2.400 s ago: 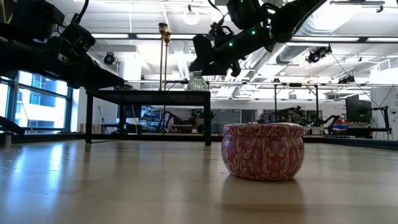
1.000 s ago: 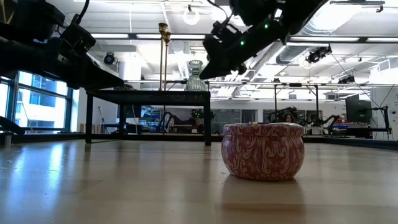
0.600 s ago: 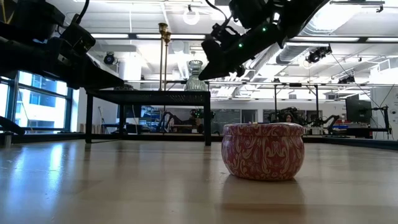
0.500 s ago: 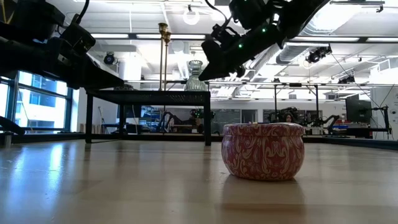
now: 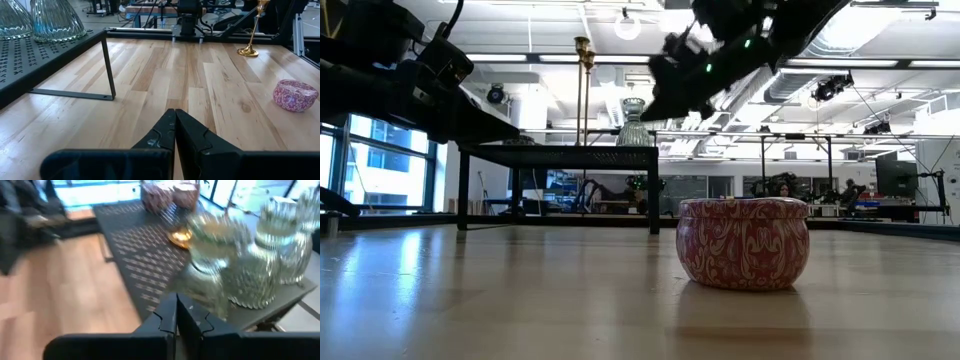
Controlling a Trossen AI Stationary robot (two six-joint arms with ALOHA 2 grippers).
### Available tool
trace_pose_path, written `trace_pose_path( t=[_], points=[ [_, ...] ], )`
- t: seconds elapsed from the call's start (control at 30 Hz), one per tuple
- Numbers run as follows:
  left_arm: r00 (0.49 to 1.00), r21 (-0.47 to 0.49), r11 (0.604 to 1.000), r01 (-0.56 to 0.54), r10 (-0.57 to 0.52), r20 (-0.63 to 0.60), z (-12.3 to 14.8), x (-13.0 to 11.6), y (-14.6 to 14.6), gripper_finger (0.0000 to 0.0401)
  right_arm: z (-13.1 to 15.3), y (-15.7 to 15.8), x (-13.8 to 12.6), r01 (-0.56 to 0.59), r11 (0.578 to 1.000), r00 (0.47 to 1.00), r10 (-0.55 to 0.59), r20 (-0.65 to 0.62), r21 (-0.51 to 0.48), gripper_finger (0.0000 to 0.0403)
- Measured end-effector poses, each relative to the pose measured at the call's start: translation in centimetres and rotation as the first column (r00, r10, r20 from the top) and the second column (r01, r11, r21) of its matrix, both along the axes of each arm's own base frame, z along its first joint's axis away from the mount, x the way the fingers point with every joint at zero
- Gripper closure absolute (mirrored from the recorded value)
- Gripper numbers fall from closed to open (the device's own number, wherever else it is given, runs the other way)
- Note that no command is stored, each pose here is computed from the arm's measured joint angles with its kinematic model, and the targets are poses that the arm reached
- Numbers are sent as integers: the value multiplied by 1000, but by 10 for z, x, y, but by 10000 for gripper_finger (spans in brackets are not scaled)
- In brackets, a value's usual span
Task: Pick & Place candle stick holders
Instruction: Put the gold candle holder on the shelf aligned with the other gold candle holders
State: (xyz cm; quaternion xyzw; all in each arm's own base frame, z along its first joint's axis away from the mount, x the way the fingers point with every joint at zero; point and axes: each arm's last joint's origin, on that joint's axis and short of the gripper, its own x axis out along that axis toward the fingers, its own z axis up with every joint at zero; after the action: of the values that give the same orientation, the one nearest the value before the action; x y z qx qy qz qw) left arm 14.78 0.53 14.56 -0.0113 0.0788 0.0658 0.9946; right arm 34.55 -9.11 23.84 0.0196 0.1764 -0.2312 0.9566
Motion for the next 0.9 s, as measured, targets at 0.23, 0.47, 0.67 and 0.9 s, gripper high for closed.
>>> trace_pose_path(
  t=[0.23,0.47,0.67,0.9],
  points=[
    [1000,0,1000,0,0,-1,0,0,0,398,29,62,-24,-36,996,997,41,-65,85,402],
    [1000,-1,1000,2,-2,3,0,0,0,398,25,166,-69,-52,963,971,110,-213,263,403],
    [1000,-5,1000,4,-4,5,0,0,0,398,21,234,-111,-4,900,939,153,-309,435,403],
    [1000,-8,1000,9,-9,1,0,0,0,398,18,302,-153,90,710,918,212,-334,699,403]
  ],
)
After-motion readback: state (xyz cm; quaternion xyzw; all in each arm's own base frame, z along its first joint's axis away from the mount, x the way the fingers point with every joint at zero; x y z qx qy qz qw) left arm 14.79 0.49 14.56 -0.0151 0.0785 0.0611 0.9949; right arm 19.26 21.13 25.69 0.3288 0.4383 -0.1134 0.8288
